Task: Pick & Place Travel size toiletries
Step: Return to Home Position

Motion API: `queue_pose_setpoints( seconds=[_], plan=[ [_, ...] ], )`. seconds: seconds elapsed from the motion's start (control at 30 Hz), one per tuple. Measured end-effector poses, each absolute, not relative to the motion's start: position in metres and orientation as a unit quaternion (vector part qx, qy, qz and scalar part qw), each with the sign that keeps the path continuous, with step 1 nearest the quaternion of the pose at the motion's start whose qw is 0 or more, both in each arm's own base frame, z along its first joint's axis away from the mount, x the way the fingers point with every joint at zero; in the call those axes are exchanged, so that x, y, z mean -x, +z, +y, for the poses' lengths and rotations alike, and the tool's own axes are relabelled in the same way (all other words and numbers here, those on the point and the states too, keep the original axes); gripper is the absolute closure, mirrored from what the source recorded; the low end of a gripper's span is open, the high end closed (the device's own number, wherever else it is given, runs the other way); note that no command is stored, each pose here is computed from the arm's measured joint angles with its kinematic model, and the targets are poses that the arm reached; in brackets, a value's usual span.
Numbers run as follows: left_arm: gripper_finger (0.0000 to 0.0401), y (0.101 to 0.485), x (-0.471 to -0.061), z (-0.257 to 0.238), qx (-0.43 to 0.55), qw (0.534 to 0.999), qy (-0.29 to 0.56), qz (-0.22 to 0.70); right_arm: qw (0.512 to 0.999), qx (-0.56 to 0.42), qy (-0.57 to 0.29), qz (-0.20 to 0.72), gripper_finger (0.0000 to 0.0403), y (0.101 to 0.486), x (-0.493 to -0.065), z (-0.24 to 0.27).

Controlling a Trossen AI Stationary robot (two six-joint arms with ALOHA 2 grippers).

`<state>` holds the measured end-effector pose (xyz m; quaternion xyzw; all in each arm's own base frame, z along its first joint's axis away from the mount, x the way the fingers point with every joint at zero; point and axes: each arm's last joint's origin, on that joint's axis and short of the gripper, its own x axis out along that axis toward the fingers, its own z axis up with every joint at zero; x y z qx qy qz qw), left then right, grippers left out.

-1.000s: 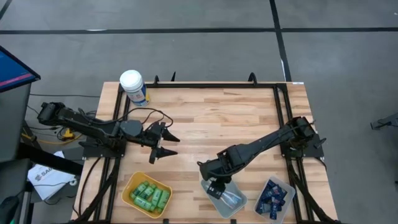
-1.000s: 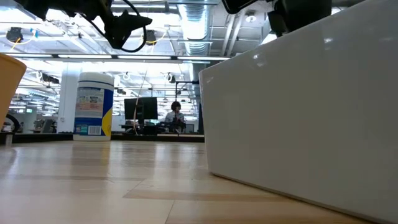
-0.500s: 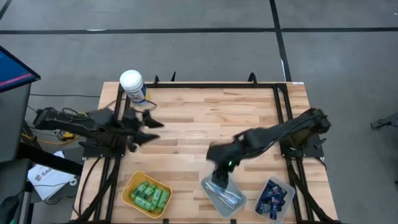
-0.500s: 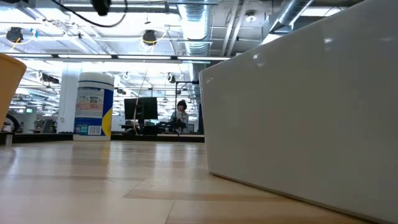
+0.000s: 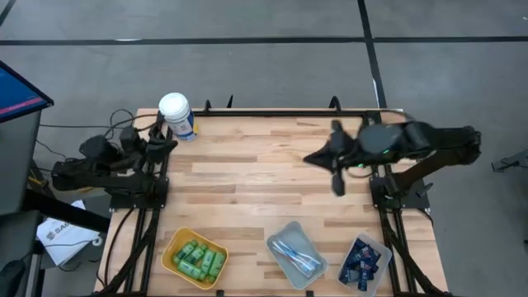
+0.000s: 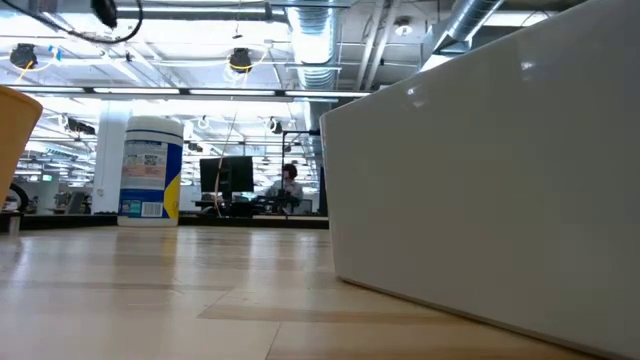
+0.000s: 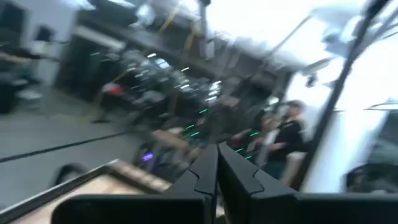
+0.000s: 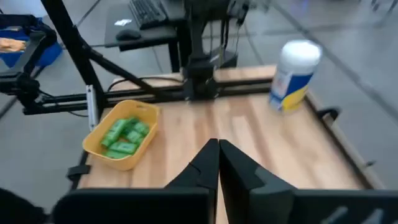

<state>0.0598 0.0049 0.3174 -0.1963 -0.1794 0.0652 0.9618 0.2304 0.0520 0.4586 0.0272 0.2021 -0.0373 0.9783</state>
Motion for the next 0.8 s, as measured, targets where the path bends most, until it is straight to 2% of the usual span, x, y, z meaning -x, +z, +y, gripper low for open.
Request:
queue_pose_setpoints(
  seconds=[0.17, 0.3, 0.43, 0.63, 0.8],
  plan=[
    [0.04, 0.305, -0.053, 0.008, 0.192, 0.964, 0.119, -0.14, 0.982, 0.018, -0.046, 0.181, 0.0402, 0.468, -0.205, 0.037],
    [0.04, 0.305, -0.05, 0.008, 0.19, 0.963, 0.121, -0.145, 0.982, 0.018, -0.062, 0.176, 0.0402, 0.454, -0.189, 0.026],
    [0.04, 0.306, -0.049, 0.006, 0.187, 0.967, 0.094, -0.144, 0.989, 0.0, -0.064, 0.133, 0.0403, 0.425, -0.173, 0.021],
    [0.04, 0.306, -0.05, 0.004, 0.155, 0.978, 0.051, -0.133, 0.998, -0.041, -0.052, 0.02, 0.0403, 0.372, -0.148, 0.016],
    [0.04, 0.302, -0.053, 0.003, 0.133, 0.981, 0.054, -0.128, 0.995, -0.08, -0.049, -0.038, 0.0403, 0.33, -0.132, 0.013]
  ],
)
